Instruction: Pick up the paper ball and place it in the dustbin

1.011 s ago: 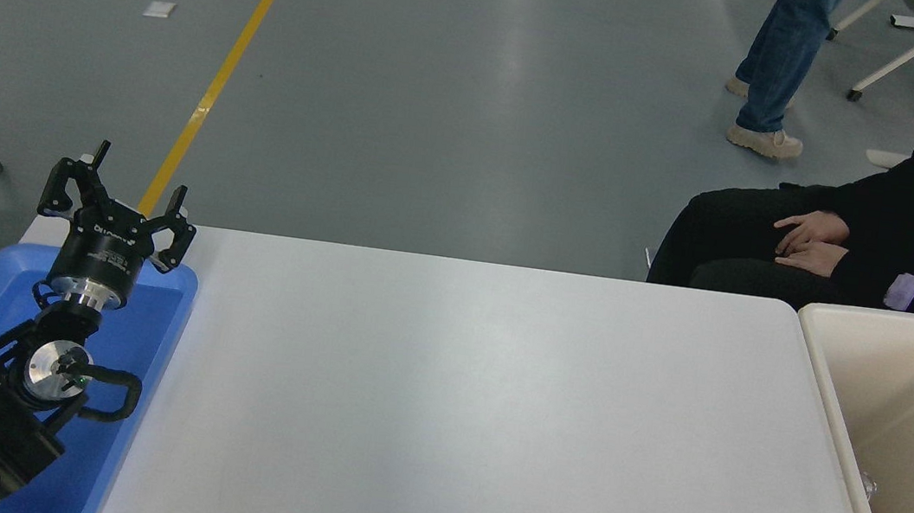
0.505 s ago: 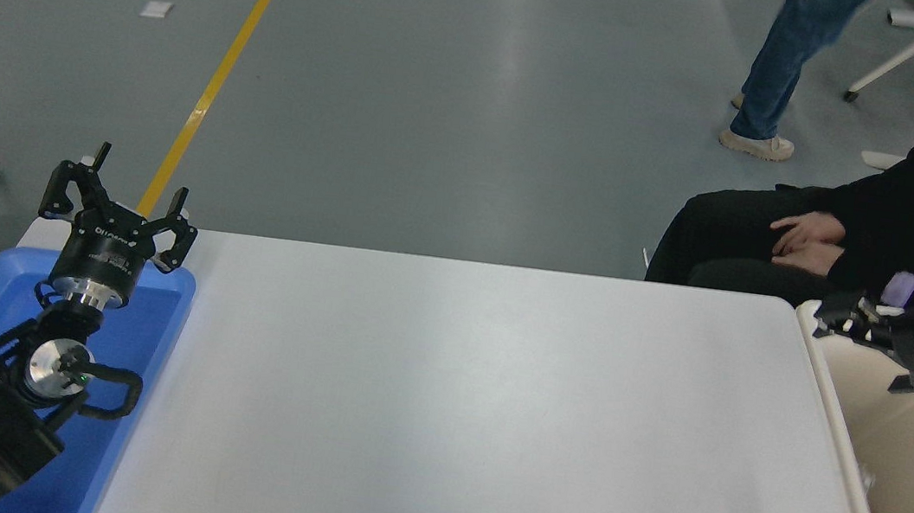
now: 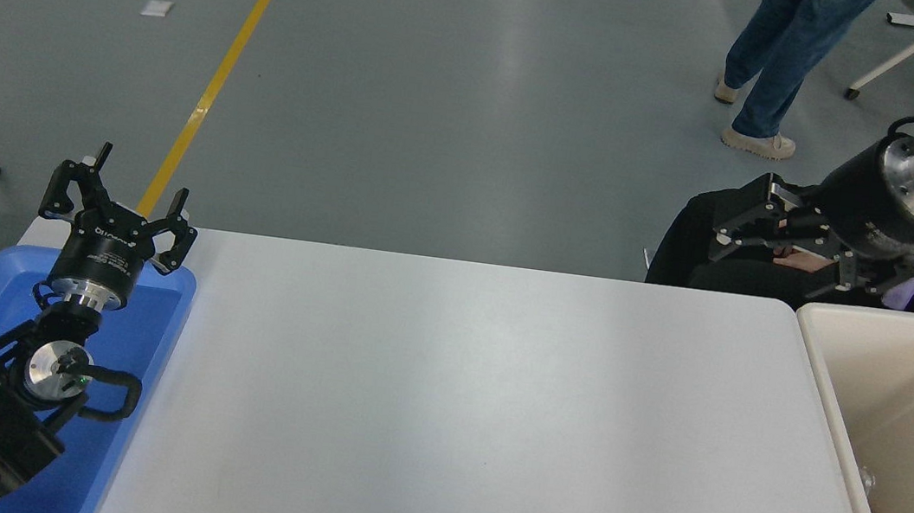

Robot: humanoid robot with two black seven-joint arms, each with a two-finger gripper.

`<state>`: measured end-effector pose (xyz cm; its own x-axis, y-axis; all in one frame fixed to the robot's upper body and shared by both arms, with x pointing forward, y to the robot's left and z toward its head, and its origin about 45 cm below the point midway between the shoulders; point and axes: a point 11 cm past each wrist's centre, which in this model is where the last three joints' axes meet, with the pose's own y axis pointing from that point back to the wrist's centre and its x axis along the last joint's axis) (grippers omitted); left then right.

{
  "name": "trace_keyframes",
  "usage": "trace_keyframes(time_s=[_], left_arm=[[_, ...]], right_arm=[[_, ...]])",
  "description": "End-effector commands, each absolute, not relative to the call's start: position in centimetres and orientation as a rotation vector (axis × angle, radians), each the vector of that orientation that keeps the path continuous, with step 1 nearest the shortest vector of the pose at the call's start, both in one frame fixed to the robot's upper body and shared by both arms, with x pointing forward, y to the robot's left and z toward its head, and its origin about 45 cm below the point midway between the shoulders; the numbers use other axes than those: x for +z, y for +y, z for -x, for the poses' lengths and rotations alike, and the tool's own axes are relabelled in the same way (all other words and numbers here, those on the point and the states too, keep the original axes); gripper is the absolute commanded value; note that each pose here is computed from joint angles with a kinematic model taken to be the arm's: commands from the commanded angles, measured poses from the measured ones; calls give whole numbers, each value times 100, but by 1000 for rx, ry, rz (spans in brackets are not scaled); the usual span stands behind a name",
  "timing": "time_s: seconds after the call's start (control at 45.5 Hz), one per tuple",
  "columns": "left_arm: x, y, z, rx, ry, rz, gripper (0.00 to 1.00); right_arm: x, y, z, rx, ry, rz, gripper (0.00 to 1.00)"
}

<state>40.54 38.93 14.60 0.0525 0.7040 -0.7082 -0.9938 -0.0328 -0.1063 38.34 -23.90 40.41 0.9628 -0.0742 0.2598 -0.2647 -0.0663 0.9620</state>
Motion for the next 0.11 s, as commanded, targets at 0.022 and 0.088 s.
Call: trace_keyframes(time_s=[0.022, 0.088], left_arm=[[1459, 3894, -4053, 1469, 528, 706, 99], [1461, 3890, -4055, 1467, 528, 706, 99]], right_arm=[[4117, -2080, -3804, 227, -182, -1582, 100], [4113, -2084, -3810, 229, -181, -1568, 100]])
